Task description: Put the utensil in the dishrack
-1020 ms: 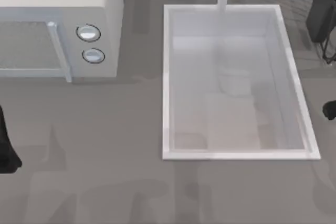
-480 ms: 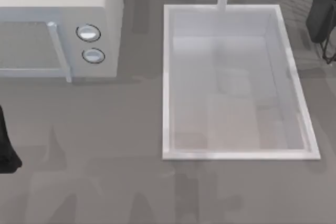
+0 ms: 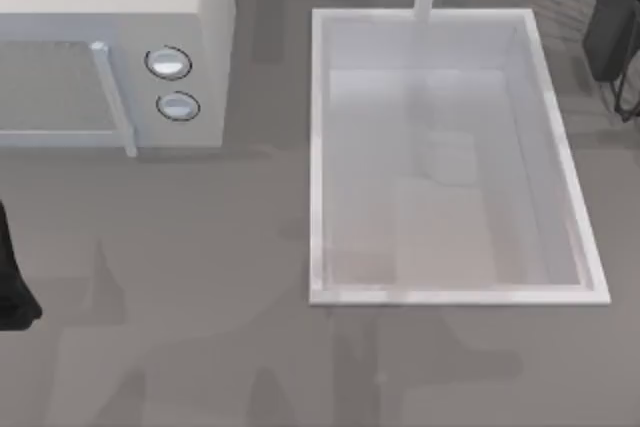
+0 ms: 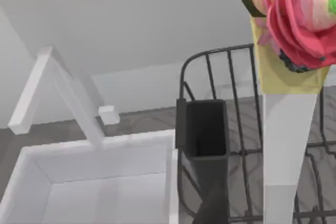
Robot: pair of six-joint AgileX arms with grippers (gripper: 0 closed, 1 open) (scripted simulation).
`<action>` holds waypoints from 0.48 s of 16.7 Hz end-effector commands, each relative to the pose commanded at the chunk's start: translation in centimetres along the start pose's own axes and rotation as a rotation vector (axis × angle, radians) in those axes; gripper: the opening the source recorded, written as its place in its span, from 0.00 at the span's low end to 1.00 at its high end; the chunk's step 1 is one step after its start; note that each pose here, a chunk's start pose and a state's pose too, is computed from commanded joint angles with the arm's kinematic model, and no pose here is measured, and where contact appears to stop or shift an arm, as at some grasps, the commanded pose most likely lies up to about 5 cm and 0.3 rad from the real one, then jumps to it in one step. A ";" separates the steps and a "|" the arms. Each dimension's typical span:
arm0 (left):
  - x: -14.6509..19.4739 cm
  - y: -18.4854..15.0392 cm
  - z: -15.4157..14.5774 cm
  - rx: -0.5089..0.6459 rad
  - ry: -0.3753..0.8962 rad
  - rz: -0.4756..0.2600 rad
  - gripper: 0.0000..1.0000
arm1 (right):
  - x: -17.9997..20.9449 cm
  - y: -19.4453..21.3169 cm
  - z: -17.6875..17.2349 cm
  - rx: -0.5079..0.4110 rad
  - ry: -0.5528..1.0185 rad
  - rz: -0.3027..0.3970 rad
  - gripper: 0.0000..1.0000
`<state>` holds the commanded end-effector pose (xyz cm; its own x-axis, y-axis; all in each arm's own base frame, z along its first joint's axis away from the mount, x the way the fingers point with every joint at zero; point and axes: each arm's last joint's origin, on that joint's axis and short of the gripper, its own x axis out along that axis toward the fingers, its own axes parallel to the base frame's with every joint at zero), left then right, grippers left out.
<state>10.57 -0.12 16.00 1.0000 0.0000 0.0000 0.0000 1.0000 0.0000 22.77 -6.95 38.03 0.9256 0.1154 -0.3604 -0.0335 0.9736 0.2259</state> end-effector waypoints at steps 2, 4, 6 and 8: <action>0.0 0.0 0.0 0.000 0.000 0.000 1.00 | -2.3 -1.3 1.2 -0.073 -0.168 -0.026 0.00; 0.0 0.0 0.0 0.000 0.000 0.000 1.00 | -4.3 -2.1 1.9 -0.145 -0.288 -0.055 0.00; 0.0 0.0 0.0 0.000 0.000 0.000 1.00 | -5.8 -2.4 2.3 -0.197 -0.359 -0.078 0.00; 0.0 0.0 0.0 0.000 0.000 0.000 1.00 | -6.4 -2.5 2.4 -0.217 -0.382 -0.087 0.00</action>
<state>10.57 -0.12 16.00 1.0000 0.0000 0.0000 0.0000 1.0000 0.0000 17.87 -10.57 41.90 0.9999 -0.0100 0.0000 0.0100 0.9999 0.0000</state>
